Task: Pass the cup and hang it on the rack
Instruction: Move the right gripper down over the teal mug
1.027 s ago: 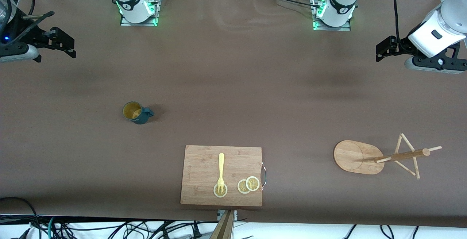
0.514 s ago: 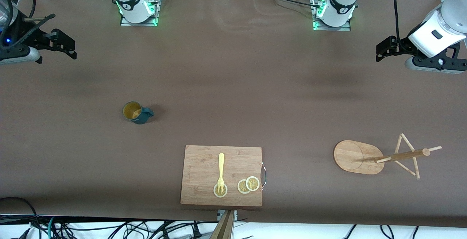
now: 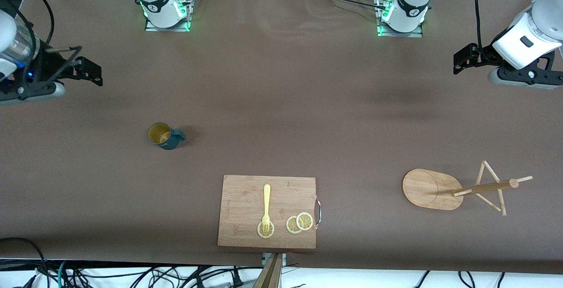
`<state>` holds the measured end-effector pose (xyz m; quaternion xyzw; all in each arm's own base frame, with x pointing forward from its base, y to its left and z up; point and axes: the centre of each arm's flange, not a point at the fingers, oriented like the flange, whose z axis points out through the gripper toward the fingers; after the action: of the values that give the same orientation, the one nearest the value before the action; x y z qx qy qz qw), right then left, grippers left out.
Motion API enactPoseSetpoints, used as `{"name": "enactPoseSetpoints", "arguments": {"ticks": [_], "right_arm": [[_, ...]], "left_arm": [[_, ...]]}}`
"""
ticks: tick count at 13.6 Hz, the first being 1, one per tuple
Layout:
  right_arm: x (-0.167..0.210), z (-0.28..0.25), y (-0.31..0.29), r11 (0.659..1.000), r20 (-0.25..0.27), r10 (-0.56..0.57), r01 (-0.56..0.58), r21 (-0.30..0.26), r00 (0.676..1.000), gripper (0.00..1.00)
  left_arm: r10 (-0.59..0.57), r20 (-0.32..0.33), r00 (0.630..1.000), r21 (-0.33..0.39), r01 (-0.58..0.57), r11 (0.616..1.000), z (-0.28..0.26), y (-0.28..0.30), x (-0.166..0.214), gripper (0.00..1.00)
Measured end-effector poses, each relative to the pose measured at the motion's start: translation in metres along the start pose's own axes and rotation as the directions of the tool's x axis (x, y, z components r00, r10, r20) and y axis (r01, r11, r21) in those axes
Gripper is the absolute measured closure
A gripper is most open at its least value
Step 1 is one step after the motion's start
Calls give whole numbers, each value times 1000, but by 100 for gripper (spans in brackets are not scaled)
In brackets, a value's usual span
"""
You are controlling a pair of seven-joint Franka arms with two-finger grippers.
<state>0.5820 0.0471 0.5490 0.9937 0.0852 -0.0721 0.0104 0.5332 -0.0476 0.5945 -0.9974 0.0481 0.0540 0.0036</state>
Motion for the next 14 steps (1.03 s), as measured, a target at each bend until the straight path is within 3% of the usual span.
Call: {"name": "enactPoseSetpoints", "arguments": {"ticks": [3, 5, 9, 14], "right_arm": [[30, 62, 4, 1000, 106, -13, 12, 11, 994, 0], [32, 75, 4, 1000, 118, -15, 14, 13, 993, 0], [22, 141, -2, 1000, 5, -21, 21, 0, 1000, 0], [24, 245, -6, 1000, -31, -9, 10, 7, 999, 1]], "left_arm": [[0, 0, 1000, 0, 0, 1000, 0, 0, 0, 0], [0, 0, 1000, 0, 0, 1000, 0, 0, 0, 0], [0, 1, 1000, 0, 0, 1000, 0, 0, 0, 0], [-2, 7, 1000, 0, 2, 1000, 0, -1, -1, 0]]}}
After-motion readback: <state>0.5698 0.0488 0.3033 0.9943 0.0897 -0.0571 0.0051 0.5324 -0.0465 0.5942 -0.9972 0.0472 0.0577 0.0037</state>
